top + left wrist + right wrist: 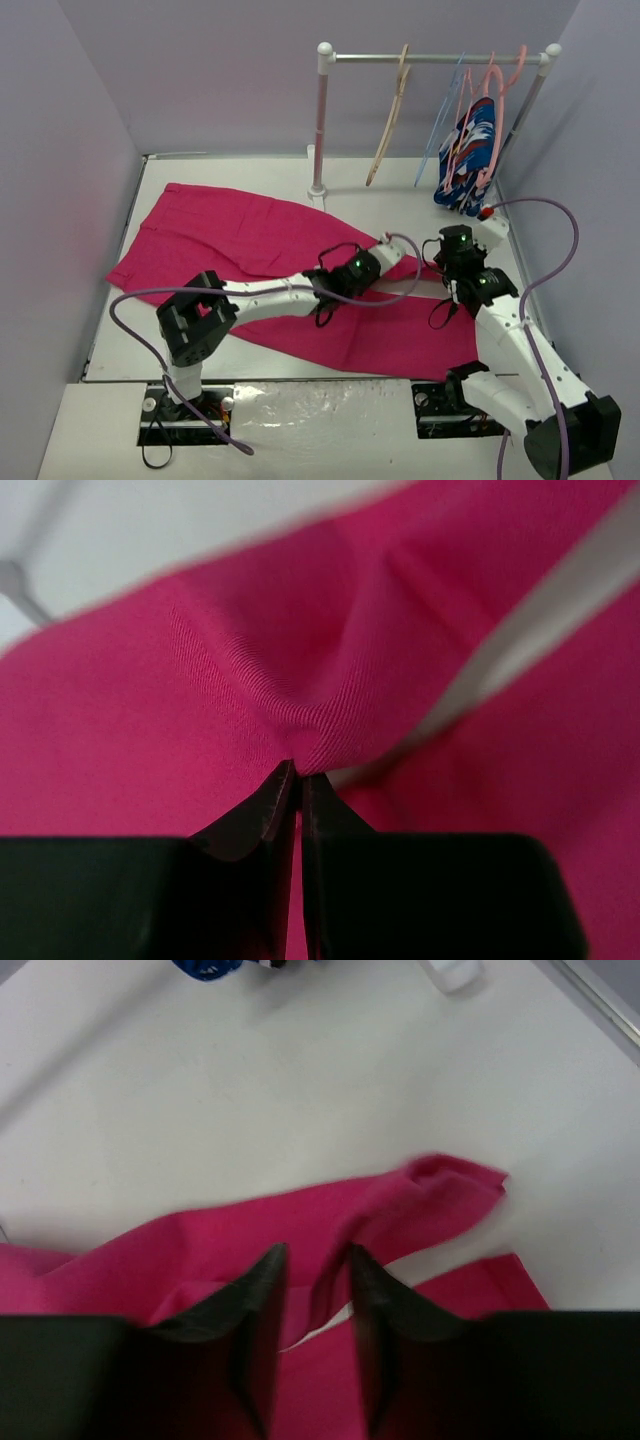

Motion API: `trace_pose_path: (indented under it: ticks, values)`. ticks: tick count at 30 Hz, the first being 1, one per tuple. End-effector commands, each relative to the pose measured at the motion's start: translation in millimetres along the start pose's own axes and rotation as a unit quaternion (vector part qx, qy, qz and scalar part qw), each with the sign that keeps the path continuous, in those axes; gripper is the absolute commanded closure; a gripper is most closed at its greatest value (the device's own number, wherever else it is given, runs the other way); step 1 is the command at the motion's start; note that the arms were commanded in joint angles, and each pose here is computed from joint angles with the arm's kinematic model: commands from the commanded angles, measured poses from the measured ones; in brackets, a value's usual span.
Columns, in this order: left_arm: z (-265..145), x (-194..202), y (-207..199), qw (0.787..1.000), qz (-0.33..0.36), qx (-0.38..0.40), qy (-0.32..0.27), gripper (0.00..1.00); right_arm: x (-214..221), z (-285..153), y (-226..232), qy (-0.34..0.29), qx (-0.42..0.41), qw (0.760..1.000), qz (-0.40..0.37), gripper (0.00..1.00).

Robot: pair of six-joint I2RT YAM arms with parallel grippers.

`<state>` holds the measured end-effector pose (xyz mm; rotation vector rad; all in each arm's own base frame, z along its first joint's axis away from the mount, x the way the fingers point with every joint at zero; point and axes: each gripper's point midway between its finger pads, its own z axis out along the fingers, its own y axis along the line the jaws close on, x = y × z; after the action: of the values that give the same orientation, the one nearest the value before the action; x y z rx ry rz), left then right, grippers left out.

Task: Place the trousers on the hanger
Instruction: Flatten out the trousers at the center of the board.

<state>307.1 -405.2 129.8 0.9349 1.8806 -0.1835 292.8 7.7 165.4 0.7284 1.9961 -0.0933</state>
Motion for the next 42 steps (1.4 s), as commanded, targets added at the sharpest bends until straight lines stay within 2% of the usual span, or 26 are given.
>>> trace_pose_path:
  ticks: [1,2,4,7,11,13,18,20,24,28,32,33,38,42]
  values:
    - [-18.5,25.7,-25.1,0.998,-0.065,0.004,0.016,0.99,15.8,-18.2,-29.2,0.015,0.021,0.999,0.028,0.46]
    - [-24.5,29.7,-25.6,0.996,-0.082,0.005,0.023,0.95,18.3,-21.9,-29.2,0.021,0.013,0.999,0.029,0.34]
    - [-36.7,37.3,-23.1,0.995,-0.097,0.004,0.034,0.83,19.4,-26.3,-26.8,0.026,-0.003,0.999,0.026,0.26]
    - [-59.8,37.6,-11.7,0.993,-0.108,-0.004,0.038,0.71,8.4,-32.4,-17.8,0.021,-0.025,0.999,0.016,0.26]
    - [-93.3,14.7,24.3,0.989,-0.142,-0.040,0.013,0.41,17.8,-18.9,-4.3,0.053,-0.029,0.998,-0.026,0.28]
    - [-99.5,10.3,46.7,0.984,-0.165,-0.058,0.017,0.37,26.8,-9.8,3.6,0.068,-0.033,0.997,-0.029,0.28]
    - [-103.0,32.9,107.8,0.962,-0.241,-0.108,0.070,0.35,60.4,19.0,7.5,0.099,-0.016,0.995,-0.015,0.26]
    - [-111.0,41.1,119.5,0.956,-0.258,-0.112,0.087,0.35,80.0,32.4,2.0,0.120,0.007,0.993,-0.020,0.23]
    - [-135.6,44.4,137.6,0.950,-0.276,-0.120,0.078,0.35,100.8,52.8,-2.9,0.134,0.029,0.990,-0.018,0.19]
    - [-173.1,39.5,158.2,0.947,-0.290,-0.131,0.045,0.35,129.3,73.7,-12.2,0.167,0.055,0.984,-0.027,0.13]
    - [-202.2,48.7,181.4,0.944,-0.289,-0.158,0.030,0.35,145.5,96.0,-21.8,0.197,0.065,0.978,-0.008,0.12]
    - [-210.5,52.0,187.1,0.942,-0.291,-0.167,0.026,0.35,145.3,102.2,-25.2,0.201,0.071,0.977,-0.002,0.15]
    - [-228.7,66.9,196.2,0.936,-0.298,-0.184,0.029,0.33,122.4,124.3,-31.1,0.197,0.080,0.977,0.021,0.11]
    - [-226.7,83.3,195.7,0.930,-0.310,-0.191,0.046,0.33,103.2,145.5,-31.5,0.190,0.088,0.978,0.026,0.10]
